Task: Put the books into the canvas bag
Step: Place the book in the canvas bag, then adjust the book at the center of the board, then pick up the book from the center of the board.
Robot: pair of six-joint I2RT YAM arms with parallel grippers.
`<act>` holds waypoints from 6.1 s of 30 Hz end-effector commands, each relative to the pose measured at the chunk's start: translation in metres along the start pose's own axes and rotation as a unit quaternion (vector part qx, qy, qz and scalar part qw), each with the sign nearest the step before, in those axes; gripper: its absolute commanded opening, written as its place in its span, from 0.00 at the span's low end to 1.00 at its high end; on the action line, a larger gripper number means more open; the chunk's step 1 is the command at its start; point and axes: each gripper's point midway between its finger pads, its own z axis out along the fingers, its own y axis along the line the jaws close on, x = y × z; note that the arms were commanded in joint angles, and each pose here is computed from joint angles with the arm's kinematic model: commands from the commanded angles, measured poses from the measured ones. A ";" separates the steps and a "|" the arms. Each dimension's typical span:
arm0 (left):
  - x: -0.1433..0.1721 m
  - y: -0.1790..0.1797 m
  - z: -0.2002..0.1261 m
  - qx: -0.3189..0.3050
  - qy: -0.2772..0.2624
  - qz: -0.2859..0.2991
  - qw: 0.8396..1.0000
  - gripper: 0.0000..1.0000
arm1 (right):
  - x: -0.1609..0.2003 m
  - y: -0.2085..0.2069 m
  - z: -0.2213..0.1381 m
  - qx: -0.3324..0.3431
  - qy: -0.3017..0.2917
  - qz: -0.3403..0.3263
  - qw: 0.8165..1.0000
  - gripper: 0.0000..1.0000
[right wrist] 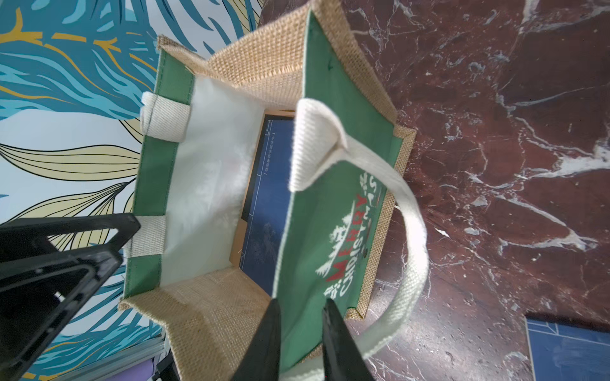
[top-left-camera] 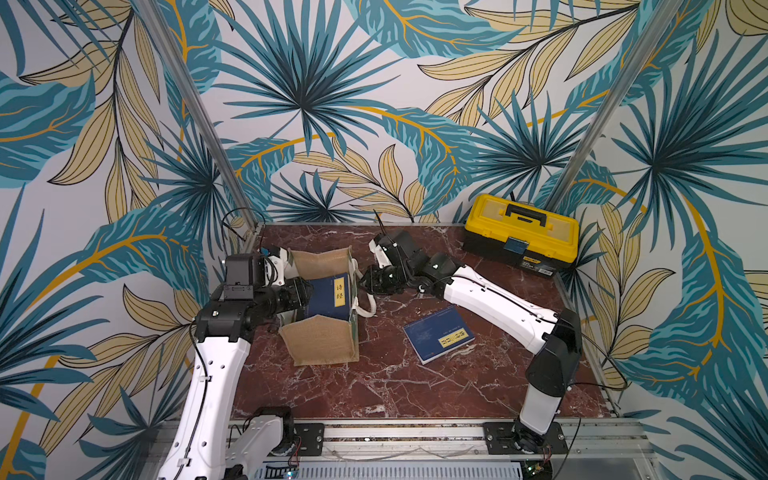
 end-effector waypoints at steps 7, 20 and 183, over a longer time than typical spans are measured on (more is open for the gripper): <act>-0.011 -0.049 -0.027 0.059 -0.023 0.005 0.998 0.51 | 0.008 -0.051 -0.033 0.057 -0.025 0.021 0.998 0.32; 0.027 -0.151 0.033 0.104 0.047 0.119 0.986 0.51 | 0.066 -0.161 -0.078 0.163 -0.047 0.110 0.979 0.40; 0.005 -0.123 -0.070 0.130 -0.177 0.125 0.968 0.02 | -0.011 -0.085 -0.098 0.069 -0.095 0.071 0.991 0.36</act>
